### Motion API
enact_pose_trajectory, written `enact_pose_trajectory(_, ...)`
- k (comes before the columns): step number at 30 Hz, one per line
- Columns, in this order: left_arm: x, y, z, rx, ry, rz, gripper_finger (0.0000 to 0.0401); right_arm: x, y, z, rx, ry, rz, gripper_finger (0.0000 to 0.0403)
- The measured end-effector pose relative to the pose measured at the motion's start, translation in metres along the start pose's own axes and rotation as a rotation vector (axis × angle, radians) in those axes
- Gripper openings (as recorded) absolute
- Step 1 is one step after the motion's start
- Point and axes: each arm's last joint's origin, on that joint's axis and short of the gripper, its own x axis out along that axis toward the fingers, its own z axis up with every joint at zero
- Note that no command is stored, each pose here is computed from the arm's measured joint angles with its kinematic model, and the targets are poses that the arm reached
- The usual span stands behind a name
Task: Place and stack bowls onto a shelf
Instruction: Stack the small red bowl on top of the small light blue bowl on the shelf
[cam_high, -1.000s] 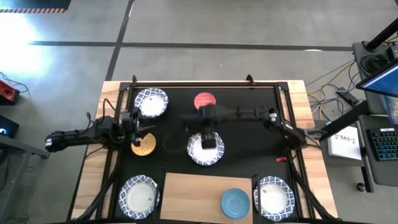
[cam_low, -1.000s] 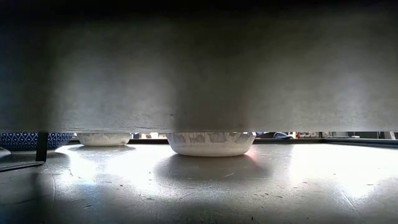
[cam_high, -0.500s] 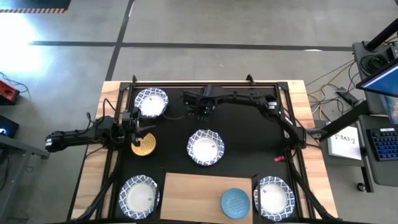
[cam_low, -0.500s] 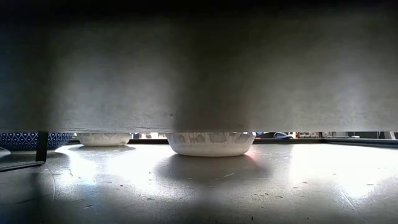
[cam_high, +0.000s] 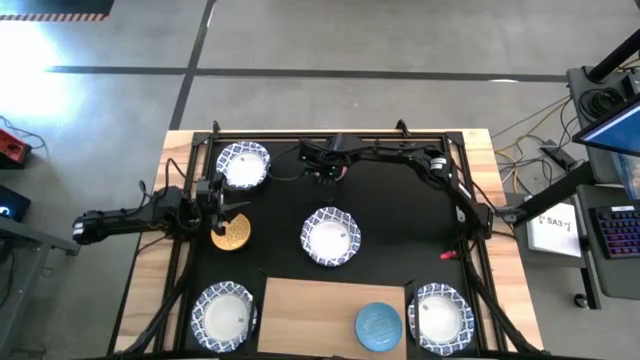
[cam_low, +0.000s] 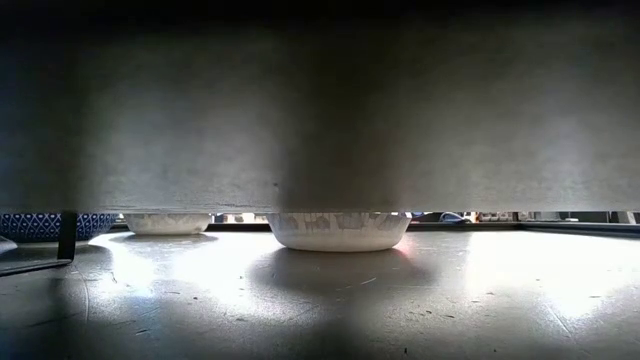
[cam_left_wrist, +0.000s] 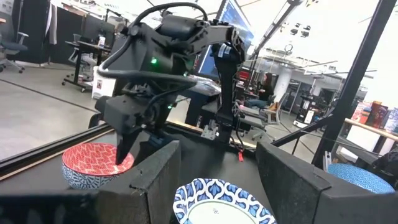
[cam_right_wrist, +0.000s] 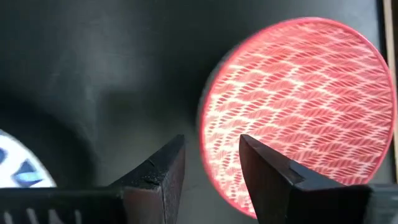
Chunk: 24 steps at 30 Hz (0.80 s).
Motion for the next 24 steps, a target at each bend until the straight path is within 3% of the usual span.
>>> enact_pose_trajectory(14, 0.0, 0.0, 0.0, 0.0, 0.0, 0.0, 0.0194, 0.021, -0.004, -0.007, -0.018, 0.01, -0.025, 0.0131)
enact_pose_trajectory(18, 0.0, 0.0, 0.0, 0.0, 0.0, 0.0, 0.0194, 0.026, -0.004, -0.01, -0.017, 0.018, -0.024, 0.0102)
enact_pose_trajectory(24, 0.0, 0.0, 0.0, 0.0, 0.0, 0.0, 0.0194, 0.029, -0.004, -0.012, -0.027, 0.029, -0.024, 0.0025)
